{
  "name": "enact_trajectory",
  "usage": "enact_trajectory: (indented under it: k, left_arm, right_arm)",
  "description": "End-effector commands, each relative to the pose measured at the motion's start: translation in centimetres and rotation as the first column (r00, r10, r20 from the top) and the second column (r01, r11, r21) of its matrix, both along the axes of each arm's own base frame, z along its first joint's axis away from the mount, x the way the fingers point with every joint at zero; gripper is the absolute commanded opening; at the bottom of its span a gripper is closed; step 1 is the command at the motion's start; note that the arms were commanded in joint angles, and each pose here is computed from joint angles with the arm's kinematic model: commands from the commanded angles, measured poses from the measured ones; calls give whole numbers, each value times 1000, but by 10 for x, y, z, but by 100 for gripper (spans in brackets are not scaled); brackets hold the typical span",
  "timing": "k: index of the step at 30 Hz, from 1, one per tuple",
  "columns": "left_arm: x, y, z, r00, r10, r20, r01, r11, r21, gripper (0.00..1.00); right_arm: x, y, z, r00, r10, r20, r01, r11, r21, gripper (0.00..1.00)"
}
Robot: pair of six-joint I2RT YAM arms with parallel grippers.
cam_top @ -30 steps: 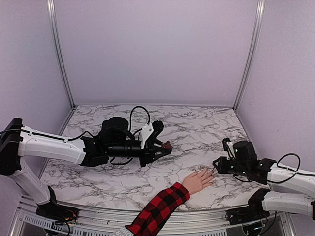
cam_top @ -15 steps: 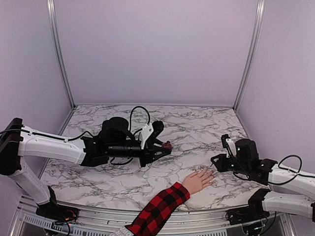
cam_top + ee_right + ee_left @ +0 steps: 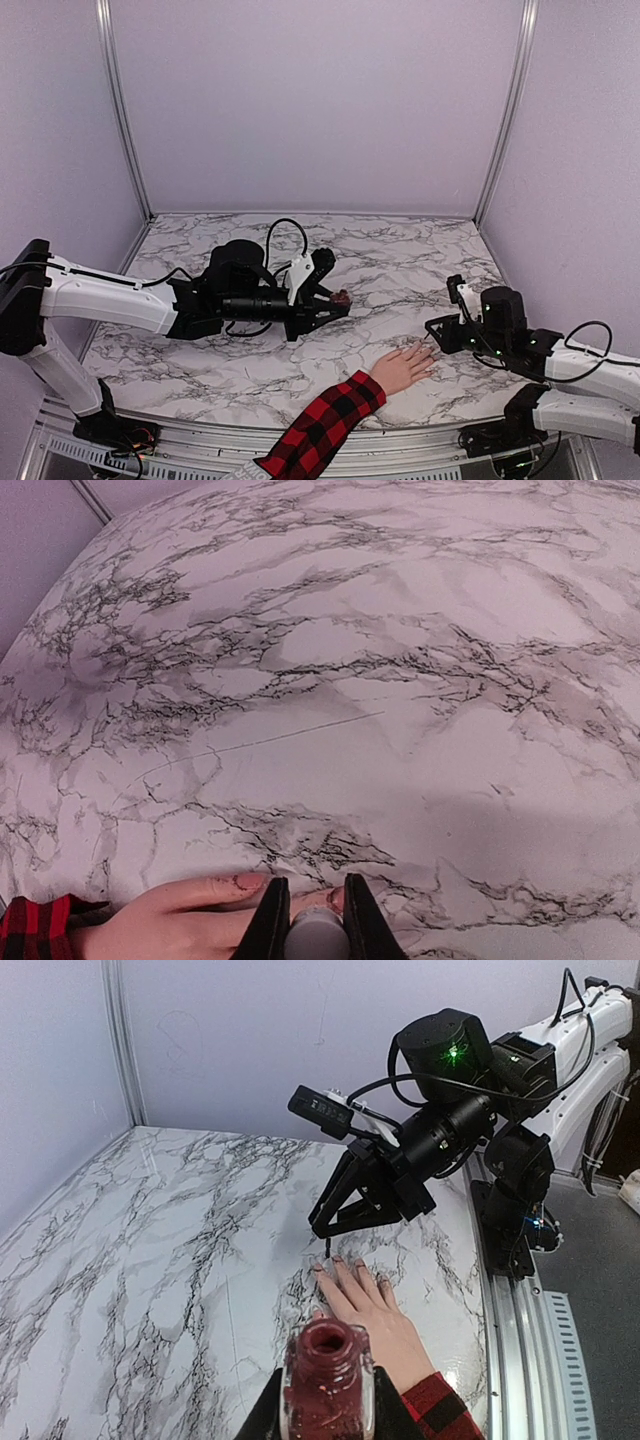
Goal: Paint the nails
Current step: Paint the hand on the nail.
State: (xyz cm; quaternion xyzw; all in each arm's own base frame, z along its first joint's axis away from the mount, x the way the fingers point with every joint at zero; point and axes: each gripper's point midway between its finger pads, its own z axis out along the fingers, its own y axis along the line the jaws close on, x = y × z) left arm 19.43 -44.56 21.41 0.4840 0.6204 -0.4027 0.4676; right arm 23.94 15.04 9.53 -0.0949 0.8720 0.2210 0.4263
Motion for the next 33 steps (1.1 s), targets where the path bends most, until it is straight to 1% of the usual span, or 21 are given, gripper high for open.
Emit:
enact_trajectory:
  k: [1,5,10,17,23,33]
  left_arm:
    - [5,-6,22,1000,-6,29,8,998,-59,0]
    - [5,-4,23,999,-1,33,3,998,-60,0]
    - [5,-4,21,1000,1,30,1,998,-57,0]
    - [5,-4,21,1000,-1,31,3,998,-55,0]
    - [6,-6,20,1000,-4,29,6,999,-54,0]
    - [6,-5,19,1000,-1,29,2,999,-52,0]
  right_arm:
    - [8,4,4,1000,6,6,-6,1000,-10,0]
    - [10,4,-1,1000,5,-17,-5,1000,-22,0]
    - [9,5,0,1000,12,-11,-12,1000,-21,0]
    - [10,7,14,998,26,53,-26,1000,10,0]
    - [11,10,12,998,38,46,-39,999,2,0]
    - [16,7,5,1000,12,18,-12,1000,-21,0]
